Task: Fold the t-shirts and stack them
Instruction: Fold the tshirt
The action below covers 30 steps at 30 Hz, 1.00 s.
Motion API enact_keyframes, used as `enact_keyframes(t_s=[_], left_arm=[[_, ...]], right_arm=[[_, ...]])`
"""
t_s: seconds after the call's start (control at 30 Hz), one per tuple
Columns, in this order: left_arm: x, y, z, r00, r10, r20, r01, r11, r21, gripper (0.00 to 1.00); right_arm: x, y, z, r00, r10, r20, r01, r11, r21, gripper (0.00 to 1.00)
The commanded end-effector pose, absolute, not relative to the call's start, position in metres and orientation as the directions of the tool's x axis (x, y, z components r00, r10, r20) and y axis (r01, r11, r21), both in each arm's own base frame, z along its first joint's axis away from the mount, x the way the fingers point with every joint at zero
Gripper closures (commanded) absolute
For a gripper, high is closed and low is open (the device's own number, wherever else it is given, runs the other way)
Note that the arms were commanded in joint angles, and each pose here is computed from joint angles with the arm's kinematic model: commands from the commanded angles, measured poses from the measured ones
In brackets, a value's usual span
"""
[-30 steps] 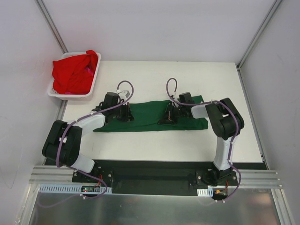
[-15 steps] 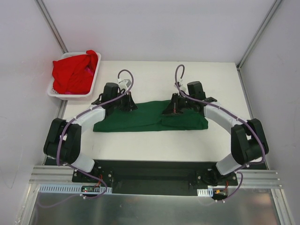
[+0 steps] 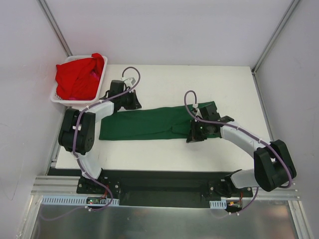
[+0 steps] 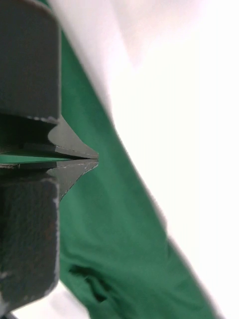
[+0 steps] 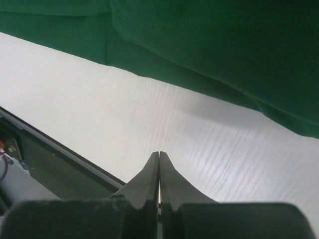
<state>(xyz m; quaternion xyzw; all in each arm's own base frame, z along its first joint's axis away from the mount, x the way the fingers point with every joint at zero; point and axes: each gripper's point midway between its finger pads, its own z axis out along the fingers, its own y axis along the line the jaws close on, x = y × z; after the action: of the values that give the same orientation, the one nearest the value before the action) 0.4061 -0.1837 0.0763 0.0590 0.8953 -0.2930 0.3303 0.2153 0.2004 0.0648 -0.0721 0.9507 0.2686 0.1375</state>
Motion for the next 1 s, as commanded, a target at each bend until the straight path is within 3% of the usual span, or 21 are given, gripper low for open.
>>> enact_keyframes(t_s=[0.0, 0.4, 0.97], left_arm=[[0.434, -0.167, 0.079, -0.746, -0.072, -0.662, 0.301, 0.851, -0.431, 1.0], [0.458, -0.142, 0.053, -0.79, -0.094, -0.605, 0.231, 0.87, -0.437, 1.0], [0.439, -0.155, 0.033, -0.887, -0.138, -0.44, 0.142, 0.826, -0.546, 1.0]], right_arm=[[0.216, 0.187, 0.065, -0.931, -0.077, -0.358, -0.226, 0.889, 0.398, 0.99], [0.218, 0.149, 0.053, -0.927, -0.058, -0.371, -0.136, 0.973, 0.187, 0.99], [0.218, 0.159, 0.036, -0.949, -0.095, -0.3, -0.146, 0.977, 0.155, 0.99]])
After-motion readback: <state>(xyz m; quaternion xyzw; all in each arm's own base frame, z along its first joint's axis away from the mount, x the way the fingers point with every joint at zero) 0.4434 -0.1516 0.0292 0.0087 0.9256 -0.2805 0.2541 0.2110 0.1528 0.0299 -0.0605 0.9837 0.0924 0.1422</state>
